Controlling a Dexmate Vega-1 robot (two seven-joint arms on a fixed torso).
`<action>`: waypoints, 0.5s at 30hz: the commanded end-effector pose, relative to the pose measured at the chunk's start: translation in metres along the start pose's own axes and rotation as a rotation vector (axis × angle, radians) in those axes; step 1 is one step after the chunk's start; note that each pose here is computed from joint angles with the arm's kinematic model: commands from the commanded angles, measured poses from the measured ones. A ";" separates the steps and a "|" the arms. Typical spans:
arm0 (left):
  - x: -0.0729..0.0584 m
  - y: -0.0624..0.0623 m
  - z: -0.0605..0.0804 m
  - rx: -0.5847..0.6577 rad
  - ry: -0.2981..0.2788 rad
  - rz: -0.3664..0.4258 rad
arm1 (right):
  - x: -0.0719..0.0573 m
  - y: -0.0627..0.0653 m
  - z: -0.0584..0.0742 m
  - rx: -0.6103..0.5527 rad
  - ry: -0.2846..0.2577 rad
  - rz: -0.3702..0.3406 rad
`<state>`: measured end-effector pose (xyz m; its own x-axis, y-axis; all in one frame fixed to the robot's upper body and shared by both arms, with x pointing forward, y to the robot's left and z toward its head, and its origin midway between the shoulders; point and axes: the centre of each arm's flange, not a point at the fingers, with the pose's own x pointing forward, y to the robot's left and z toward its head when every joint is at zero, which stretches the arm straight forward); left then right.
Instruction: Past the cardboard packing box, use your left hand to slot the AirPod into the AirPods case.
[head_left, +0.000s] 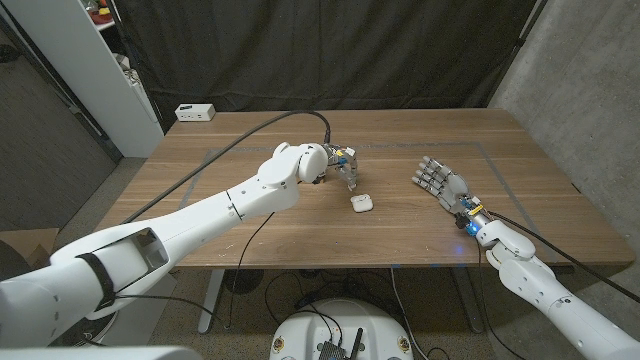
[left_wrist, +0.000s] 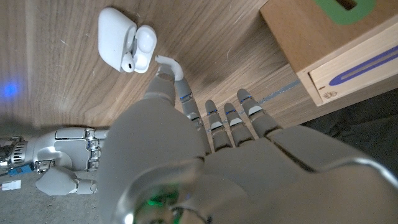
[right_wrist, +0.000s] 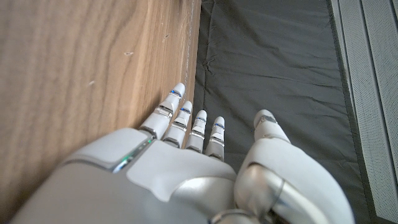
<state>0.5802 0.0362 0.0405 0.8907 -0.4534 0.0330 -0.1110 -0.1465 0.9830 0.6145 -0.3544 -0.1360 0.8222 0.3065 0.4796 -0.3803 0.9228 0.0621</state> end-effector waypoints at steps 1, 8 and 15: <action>0.004 -0.006 0.010 0.009 -0.031 -0.020 | -0.009 -0.005 -0.005 0.005 -0.004 -0.012; 0.005 -0.015 0.017 0.020 -0.044 -0.009 | -0.016 -0.008 -0.005 0.006 -0.013 -0.024; 0.004 -0.024 0.019 0.058 -0.025 0.023 | -0.020 -0.010 -0.006 0.002 -0.019 -0.027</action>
<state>0.5793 0.0245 0.0261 0.8769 -0.4802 0.0195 -0.1141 -0.1687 0.9790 0.6088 -0.3634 -0.1469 0.8260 0.2875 0.4848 -0.3668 0.9272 0.0752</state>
